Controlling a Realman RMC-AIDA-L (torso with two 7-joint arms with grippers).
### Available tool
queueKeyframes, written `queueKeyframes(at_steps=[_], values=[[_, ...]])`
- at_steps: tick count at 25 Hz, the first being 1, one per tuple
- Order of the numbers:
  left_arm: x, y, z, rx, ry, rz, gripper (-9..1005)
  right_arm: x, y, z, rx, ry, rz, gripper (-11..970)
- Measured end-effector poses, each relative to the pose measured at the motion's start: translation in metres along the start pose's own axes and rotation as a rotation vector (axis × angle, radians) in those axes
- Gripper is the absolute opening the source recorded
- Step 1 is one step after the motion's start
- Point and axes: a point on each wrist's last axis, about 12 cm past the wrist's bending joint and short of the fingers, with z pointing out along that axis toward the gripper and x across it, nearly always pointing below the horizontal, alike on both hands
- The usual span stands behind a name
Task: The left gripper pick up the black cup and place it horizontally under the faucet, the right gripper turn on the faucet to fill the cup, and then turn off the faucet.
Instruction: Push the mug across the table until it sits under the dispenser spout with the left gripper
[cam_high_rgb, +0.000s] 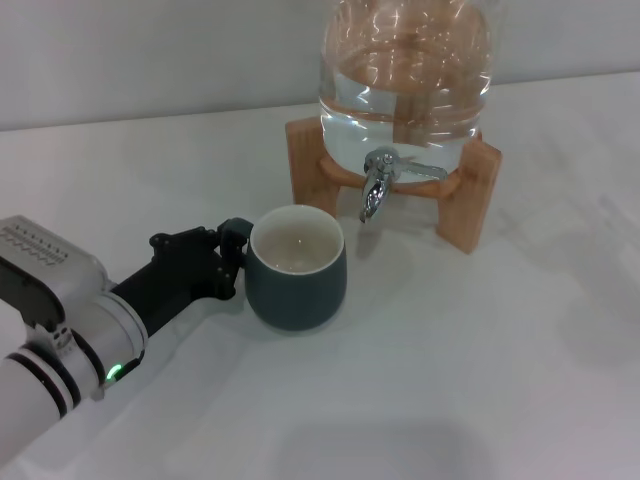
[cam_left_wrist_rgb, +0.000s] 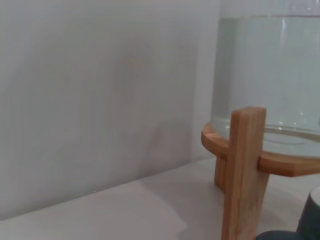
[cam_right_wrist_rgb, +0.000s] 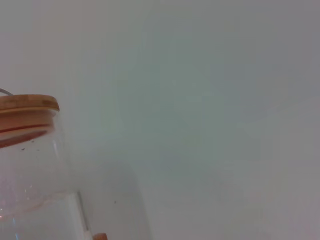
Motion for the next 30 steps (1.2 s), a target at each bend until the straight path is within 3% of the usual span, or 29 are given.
queueKeyframes(at_steps=[30], values=[[-0.011,0.002,0.020,-0.031,0.044,-0.001,104,0.002,0.003,0.003,-0.015,0.005,0.005,843]])
